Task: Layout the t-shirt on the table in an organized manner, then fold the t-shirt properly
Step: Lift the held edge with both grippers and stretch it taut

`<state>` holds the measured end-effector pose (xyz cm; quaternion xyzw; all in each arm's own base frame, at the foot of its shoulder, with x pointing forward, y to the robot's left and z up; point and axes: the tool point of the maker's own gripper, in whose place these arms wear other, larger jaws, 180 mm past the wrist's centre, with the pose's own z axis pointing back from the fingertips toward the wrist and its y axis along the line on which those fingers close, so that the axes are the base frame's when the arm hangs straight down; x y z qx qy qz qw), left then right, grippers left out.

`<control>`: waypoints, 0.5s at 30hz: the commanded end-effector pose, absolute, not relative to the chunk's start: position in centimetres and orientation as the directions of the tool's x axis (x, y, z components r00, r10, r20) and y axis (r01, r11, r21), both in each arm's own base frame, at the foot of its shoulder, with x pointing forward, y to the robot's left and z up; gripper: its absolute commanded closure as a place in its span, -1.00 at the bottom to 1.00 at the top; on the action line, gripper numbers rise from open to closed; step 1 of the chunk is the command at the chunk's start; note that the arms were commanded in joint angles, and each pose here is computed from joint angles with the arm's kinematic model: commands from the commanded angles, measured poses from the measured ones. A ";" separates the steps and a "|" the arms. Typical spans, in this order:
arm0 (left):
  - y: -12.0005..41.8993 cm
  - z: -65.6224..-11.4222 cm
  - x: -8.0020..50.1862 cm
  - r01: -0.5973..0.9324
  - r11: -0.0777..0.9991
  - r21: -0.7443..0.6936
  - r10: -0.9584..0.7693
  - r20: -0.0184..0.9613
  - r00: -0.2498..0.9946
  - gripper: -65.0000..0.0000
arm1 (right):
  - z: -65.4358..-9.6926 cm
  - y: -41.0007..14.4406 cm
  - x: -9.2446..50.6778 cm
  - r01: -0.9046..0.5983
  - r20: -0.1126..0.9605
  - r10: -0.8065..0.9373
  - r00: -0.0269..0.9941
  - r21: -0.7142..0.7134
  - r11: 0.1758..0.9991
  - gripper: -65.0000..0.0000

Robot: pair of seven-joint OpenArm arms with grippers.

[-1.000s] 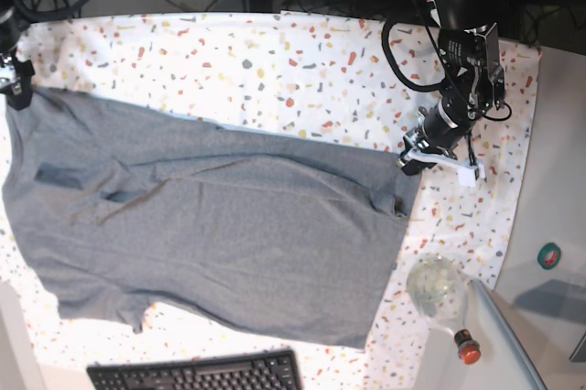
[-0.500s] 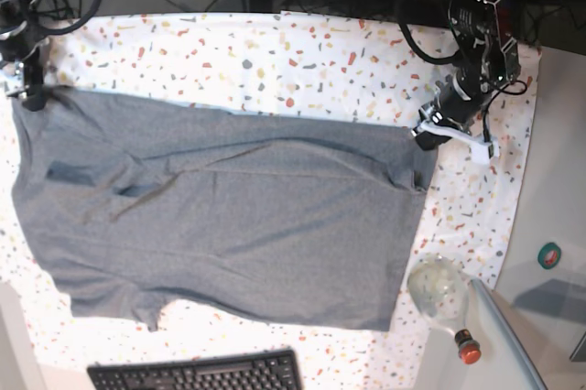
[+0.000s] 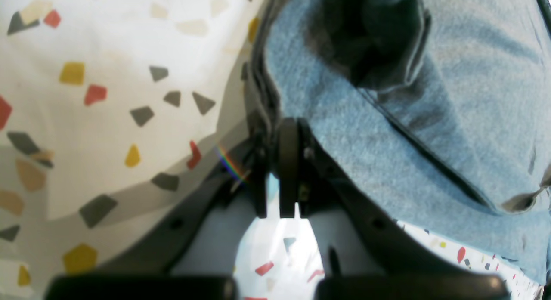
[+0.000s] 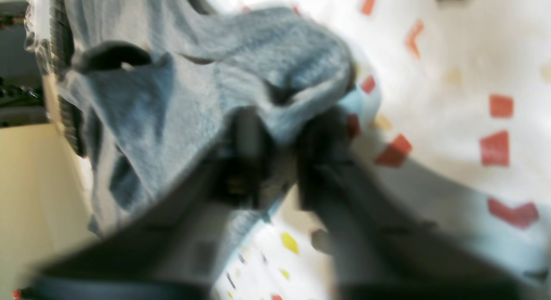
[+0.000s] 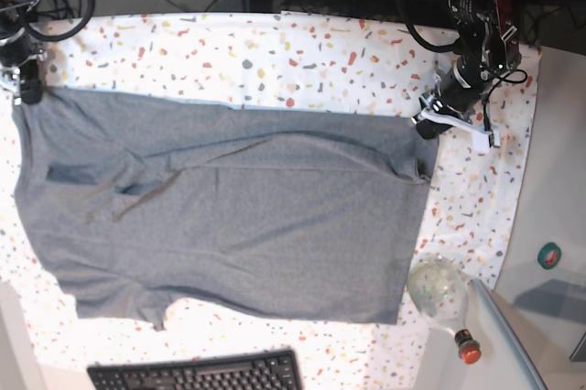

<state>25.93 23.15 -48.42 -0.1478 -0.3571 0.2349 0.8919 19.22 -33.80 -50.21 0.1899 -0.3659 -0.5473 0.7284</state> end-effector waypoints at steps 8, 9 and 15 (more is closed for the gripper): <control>23.8 -47.8 25.9 -0.307 0.851 -0.425 0.518 0.587 0.622 1.00 | -48.8 -35.0 18.5 0.657 0.370 -0.912 0.175 0.647 0.388 1.00; 23.8 -47.4 26.1 -0.299 0.855 -0.424 0.513 0.598 0.616 1.00 | -48.2 -35.1 18.5 0.649 0.385 -0.903 0.191 0.641 0.410 1.00; 22.5 -45.1 25.4 -0.225 0.887 -0.402 0.438 0.581 0.686 1.00 | -43.8 -35.8 19.6 0.592 0.469 -0.840 0.272 0.606 0.531 1.00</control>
